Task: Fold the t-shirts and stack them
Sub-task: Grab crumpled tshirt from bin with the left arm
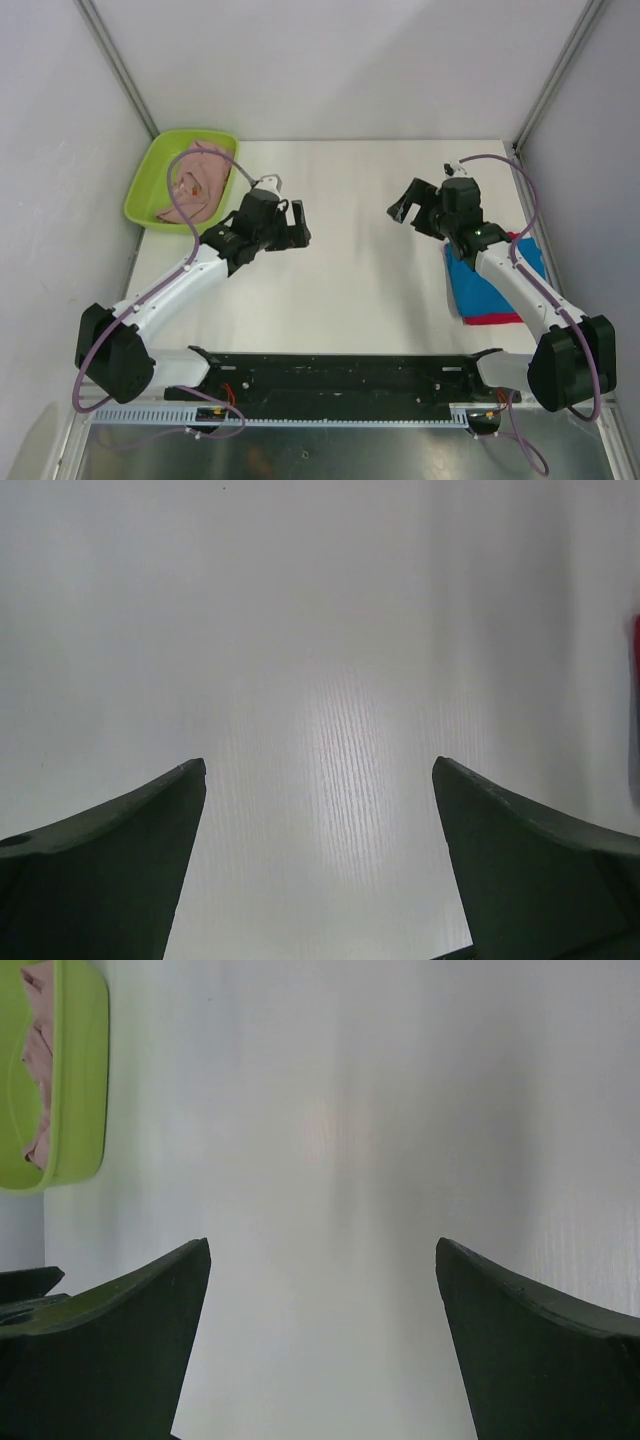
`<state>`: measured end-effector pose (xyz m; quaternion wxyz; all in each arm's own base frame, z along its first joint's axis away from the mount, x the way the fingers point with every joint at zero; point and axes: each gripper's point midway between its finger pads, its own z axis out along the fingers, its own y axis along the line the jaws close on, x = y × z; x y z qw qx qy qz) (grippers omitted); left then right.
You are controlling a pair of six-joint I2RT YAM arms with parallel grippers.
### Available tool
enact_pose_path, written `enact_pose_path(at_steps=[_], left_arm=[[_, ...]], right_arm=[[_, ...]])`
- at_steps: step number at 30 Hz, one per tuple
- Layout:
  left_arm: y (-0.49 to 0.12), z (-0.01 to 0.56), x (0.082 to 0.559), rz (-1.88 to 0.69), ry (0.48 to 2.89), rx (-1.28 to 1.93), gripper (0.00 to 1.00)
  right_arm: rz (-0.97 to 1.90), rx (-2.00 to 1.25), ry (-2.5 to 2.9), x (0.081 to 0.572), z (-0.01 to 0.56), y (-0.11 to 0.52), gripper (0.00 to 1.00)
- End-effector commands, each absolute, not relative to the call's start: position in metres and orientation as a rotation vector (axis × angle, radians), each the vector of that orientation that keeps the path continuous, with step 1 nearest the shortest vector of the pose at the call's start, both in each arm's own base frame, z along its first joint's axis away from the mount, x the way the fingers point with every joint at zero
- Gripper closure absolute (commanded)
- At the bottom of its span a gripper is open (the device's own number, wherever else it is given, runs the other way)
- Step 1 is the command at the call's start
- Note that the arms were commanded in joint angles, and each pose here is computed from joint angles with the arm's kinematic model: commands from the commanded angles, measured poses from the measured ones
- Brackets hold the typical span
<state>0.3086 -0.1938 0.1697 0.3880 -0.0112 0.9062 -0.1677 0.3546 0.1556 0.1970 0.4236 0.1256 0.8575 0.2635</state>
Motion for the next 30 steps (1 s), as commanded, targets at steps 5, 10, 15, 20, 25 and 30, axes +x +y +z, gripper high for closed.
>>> enact_pose_path(at_steps=[5, 10, 15, 20, 25, 30], left_arm=[[-0.171, 0.207, 0.332, -0.371, 2.186, -0.153, 0.01], [-0.145, 0.219, 0.37, -0.31, 2.144, -0.309, 0.01], [-0.098, 0.227, 0.419, -0.225, 2.088, -0.51, 0.01], [-0.039, 0.209, 0.463, -0.086, 2.071, -0.671, 0.01], [0.011, 0.183, 0.497, -0.012, 2.078, -0.79, 0.01], [0.054, 0.16, 0.522, 0.056, 2.07, -0.883, 0.01]], right_arm=[[0.663, 0.297, 2.121, 0.354, 0.215, 0.155, 0.01], [0.656, 0.291, 2.144, 0.351, 0.21, 0.153, 0.01], [0.653, 0.283, 2.151, 0.351, 0.208, 0.153, 0.01], [0.673, 0.273, 2.148, 0.352, 0.208, 0.156, 0.01], [0.688, 0.26, 2.158, 0.353, 0.206, 0.159, 0.01], [0.695, 0.244, 2.181, 0.352, 0.199, 0.162, 0.01]])
